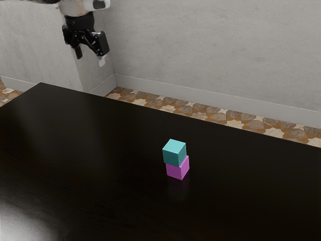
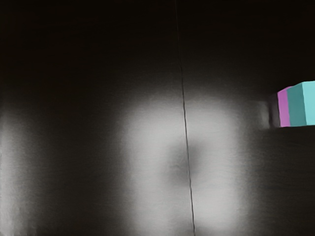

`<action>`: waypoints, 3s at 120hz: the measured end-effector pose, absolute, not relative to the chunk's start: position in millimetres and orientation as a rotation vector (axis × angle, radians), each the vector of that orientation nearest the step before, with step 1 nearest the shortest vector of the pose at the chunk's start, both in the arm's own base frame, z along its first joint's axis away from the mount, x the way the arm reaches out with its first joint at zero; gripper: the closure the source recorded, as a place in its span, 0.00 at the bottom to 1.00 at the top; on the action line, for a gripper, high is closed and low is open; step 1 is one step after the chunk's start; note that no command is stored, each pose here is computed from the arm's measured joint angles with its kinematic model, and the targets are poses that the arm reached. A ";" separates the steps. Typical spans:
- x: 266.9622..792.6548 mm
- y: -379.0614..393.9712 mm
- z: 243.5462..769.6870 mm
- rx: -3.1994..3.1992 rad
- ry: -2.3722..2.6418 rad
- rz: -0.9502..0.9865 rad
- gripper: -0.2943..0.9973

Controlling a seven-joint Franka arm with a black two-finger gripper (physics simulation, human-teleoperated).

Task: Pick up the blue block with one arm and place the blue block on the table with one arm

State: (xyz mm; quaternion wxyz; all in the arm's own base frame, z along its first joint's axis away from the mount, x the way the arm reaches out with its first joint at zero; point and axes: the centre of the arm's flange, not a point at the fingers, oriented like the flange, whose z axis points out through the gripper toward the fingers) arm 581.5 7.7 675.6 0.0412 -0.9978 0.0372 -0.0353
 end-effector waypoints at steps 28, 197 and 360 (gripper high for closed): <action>590.3 13.2 661.0 -3.061 0.107 -0.123 0.23; 676.1 -180.5 355.8 -3.194 0.393 0.014 0.23; 675.4 -1.9 312.7 -3.158 0.054 0.181 0.42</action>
